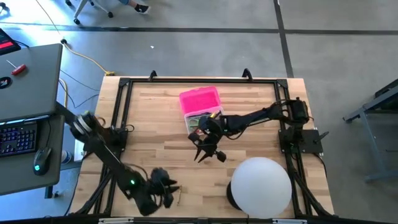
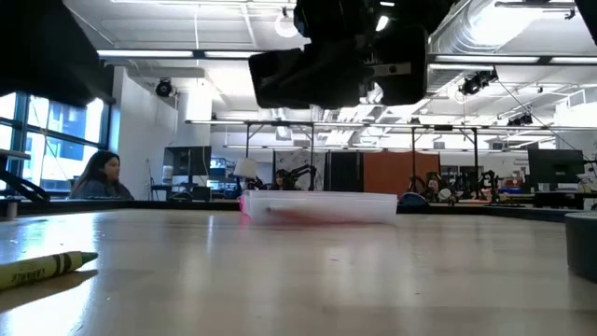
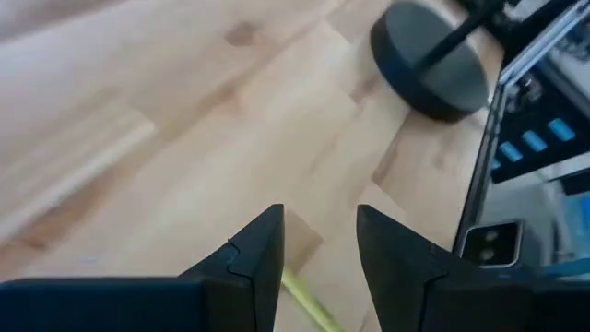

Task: Pick & place school supplies into a supply box
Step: Put the green crayon into the pink supply box

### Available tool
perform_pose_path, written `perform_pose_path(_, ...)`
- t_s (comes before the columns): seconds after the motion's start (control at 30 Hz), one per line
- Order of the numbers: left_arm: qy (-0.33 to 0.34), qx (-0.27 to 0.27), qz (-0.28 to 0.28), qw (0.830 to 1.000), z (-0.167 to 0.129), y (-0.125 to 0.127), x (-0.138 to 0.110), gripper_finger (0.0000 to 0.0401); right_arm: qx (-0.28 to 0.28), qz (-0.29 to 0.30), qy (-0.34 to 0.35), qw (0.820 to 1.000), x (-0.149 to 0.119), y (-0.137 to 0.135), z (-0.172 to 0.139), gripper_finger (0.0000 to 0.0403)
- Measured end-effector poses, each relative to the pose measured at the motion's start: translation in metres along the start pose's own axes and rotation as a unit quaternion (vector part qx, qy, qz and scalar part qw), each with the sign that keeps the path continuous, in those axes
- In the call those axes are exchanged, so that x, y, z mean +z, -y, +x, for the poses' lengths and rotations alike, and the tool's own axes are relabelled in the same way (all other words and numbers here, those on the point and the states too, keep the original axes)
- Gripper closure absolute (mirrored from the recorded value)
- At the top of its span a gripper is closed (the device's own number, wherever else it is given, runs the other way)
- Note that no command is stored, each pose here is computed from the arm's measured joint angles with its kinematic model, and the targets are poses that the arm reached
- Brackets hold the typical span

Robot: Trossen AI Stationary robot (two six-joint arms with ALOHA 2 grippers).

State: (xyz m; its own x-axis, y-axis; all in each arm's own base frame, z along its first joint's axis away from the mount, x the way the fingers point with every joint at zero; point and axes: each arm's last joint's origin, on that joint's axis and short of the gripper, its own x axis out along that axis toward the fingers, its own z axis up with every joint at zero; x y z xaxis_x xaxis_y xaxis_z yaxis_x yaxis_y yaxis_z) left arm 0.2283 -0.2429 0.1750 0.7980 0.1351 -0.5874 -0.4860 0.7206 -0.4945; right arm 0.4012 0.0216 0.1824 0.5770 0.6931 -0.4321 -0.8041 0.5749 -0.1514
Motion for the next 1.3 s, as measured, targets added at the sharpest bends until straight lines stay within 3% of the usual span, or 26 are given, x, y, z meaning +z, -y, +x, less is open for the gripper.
perform_pose_path(0.33,-0.078,0.108,0.062,0.989,0.022,0.057,-0.019,0.0295,0.032,0.07,-0.044,0.996,-0.009,-0.009,-0.001,0.0344)
perform_pose_path(0.53,-0.077,0.143,0.051,0.985,0.034,0.059,-0.031,0.0323,0.03,0.101,-0.036,0.994,-0.004,-0.011,0.002,0.0344)
perform_pose_path(0.9,-0.083,0.179,0.052,0.979,0.037,0.05,-0.035,0.0275,0.048,0.112,-0.044,0.992,-0.001,-0.02,0.01,0.0344)
perform_pose_path(1.03,-0.073,0.185,0.0,0.98,0.039,0.049,-0.037,0.0254,0.048,0.115,-0.047,0.991,-0.002,-0.02,0.01,0.0344)
perform_pose_path(1.3,-0.068,0.19,-0.008,0.979,0.055,0.044,-0.054,0.026,0.048,0.111,-0.05,0.991,-0.002,-0.021,0.009,0.0344)
